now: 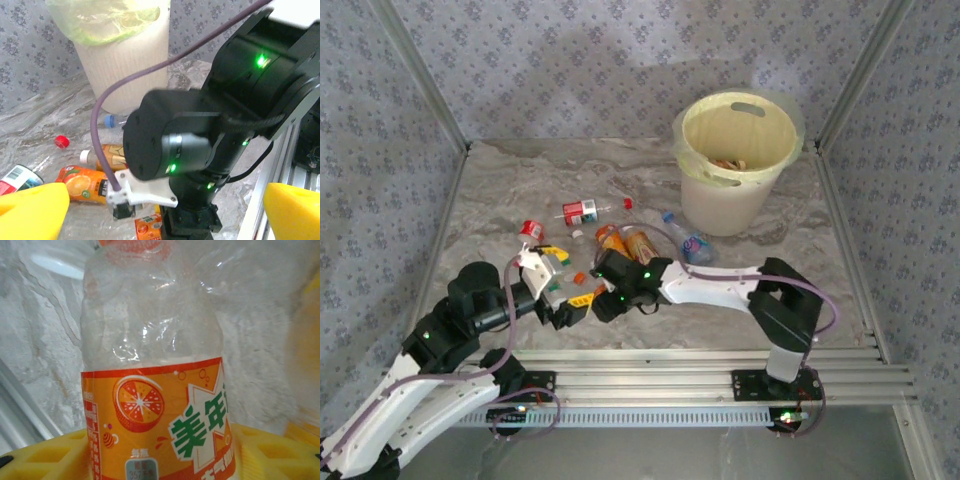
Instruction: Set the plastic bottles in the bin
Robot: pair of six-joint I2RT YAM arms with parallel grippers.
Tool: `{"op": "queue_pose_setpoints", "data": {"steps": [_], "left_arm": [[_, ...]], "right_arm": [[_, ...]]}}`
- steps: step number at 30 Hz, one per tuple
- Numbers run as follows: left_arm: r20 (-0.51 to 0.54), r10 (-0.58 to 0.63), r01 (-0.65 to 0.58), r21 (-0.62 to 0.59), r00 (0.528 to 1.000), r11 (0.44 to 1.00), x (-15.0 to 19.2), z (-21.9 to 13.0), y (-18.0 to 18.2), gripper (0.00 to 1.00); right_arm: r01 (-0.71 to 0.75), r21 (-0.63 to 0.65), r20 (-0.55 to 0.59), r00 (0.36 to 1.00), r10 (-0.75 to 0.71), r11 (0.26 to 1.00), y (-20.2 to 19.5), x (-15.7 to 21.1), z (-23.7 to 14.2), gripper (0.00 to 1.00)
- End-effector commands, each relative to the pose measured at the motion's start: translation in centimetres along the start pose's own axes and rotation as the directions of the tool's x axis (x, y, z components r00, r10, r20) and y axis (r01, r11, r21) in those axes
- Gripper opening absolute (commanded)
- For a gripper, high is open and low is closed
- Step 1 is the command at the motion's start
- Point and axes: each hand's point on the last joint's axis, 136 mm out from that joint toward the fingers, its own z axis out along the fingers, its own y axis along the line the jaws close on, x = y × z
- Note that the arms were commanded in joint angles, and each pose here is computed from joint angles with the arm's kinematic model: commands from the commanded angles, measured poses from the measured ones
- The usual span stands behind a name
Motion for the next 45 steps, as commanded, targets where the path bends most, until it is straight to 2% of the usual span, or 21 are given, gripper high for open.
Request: {"op": "queue_pose_setpoints", "data": {"steps": [1,6,13,24,29,36,42,45], "left_arm": [[0.083,-0.018,0.018,0.011,0.996,1.0,-2.8,0.7,0.2,1.0],[0.17,-0.008,0.004,0.026,0.985,1.0,-6.4,1.7,0.4,1.0],[0.209,0.014,-0.036,0.105,0.978,0.994,-10.1,4.0,-0.1,0.99],[0.201,-0.034,-0.006,0.192,0.979,0.981,-12.6,9.0,1.0,1.0],[0.166,-0.065,0.025,0.231,0.984,0.973,-11.3,10.8,1.1,1.0],[0.132,-0.083,0.052,0.225,0.988,0.973,-8.9,12.0,1.4,1.0],[0.11,-0.074,0.049,0.223,0.991,0.974,-7.6,12.0,1.2,1.0],[0.142,-0.069,0.037,0.219,0.987,0.975,-6.9,11.6,1.0,1.0]], "right_arm": [[-0.007,-0.005,0.06,0.998,0.007,1.0,-0.7,-1.2,-3.7,0.58],[-0.044,0.002,0.147,0.988,0.043,0.999,-2.1,-2.9,-9.0,0.58],[-0.077,0.08,0.271,0.961,0.052,0.994,-5.7,-5.6,-16.5,0.58],[-0.123,0.225,0.478,0.878,0.001,0.967,-11.8,-10.5,-28.4,0.58],[-0.184,0.299,0.554,0.832,-0.013,0.936,-15.1,-12.0,-33.2,0.58],[-0.305,0.36,0.587,0.809,0.04,0.882,-21.3,-12.7,-36.0,0.58],[-0.365,0.322,0.606,0.788,0.106,0.874,-24.9,-13.6,-36.8,0.58],[-0.381,0.318,0.601,0.79,0.126,0.868,-26.2,-14.0,-36.5,0.58]]}}
